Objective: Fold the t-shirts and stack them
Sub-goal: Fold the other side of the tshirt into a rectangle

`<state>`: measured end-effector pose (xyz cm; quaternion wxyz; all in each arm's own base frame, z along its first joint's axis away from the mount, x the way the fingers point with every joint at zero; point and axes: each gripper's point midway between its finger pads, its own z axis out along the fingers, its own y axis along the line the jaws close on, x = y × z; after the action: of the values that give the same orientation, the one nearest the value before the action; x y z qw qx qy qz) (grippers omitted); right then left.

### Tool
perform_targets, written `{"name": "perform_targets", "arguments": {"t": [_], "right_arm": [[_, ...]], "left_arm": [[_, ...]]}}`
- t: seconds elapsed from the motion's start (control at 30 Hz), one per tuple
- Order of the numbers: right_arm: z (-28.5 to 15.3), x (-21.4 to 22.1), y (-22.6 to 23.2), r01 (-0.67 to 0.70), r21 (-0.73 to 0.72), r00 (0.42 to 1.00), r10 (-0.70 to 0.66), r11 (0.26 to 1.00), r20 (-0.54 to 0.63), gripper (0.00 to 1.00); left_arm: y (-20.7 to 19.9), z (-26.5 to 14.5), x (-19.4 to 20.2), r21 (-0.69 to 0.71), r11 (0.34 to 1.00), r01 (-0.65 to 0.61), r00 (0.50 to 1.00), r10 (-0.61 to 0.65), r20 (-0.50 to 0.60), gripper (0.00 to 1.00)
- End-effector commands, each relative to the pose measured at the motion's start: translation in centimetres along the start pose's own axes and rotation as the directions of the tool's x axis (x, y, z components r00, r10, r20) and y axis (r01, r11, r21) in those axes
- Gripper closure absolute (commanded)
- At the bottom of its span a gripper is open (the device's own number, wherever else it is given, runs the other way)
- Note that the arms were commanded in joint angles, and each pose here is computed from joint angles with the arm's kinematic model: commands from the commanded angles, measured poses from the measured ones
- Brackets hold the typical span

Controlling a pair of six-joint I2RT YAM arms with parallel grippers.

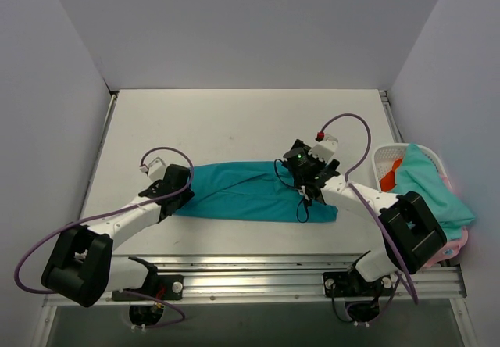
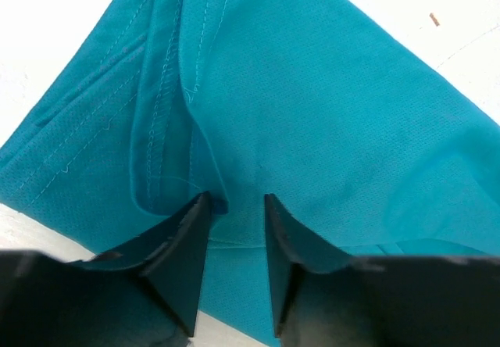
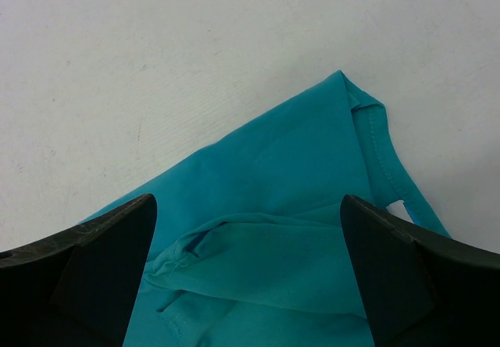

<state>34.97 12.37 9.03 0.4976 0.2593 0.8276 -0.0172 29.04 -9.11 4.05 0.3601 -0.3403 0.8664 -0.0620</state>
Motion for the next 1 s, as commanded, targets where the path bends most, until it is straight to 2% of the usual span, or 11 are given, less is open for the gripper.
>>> {"name": "perform_targets", "arguments": {"t": [0.0,0.13,0.23,0.4,0.53,0.63,0.77,0.97], "right_arm": [[-0.3,-1.2,-0.6,-0.017,0.013,0.999,0.017,1.0,0.037,0.0],[-0.3,-1.0,-0.6,-0.02,0.012,0.999,0.019,1.0,0.032,0.0],[-0.3,-0.9,-0.7,-0.022,0.009,0.999,0.022,1.0,0.031,0.0],[-0.2,-0.8,-0.5,-0.029,0.002,0.999,0.029,1.0,0.028,0.0],[-0.1,-0.8,-0.7,-0.025,0.008,0.999,0.025,1.0,0.027,0.0],[0.0,-0.9,-0.9,-0.031,0.007,0.999,0.031,0.999,0.027,0.0],[0.1,-0.8,-1.2,-0.034,0.008,0.999,0.034,0.999,0.021,0.0],[0.2,-1.1,-1.8,-0.049,0.01,0.999,0.049,0.999,0.024,0.0]], "left_arm": [[-0.4,-0.1,0.2,0.032,0.999,0.002,1.0,-0.002,-0.017,0.56],[0.1,-0.6,0.6,0.031,0.999,-0.004,0.999,0.005,-0.037,0.39],[1.0,-0.8,0.8,-0.001,1.0,-0.015,0.999,0.015,-0.041,0.3],[1.6,-0.8,0.8,-0.023,0.999,-0.026,0.999,0.025,-0.04,0.3],[1.8,-0.7,1.3,-0.032,0.999,-0.03,0.998,0.028,-0.058,0.44],[2.0,-0.5,1.8,-0.038,0.999,-0.027,0.997,0.024,-0.077,0.58],[2.3,-0.2,2.4,-0.054,0.998,-0.03,0.995,0.024,-0.095,0.62],[2.5,-0.3,2.8,-0.051,0.998,-0.028,0.994,0.023,-0.106,0.85]]}}
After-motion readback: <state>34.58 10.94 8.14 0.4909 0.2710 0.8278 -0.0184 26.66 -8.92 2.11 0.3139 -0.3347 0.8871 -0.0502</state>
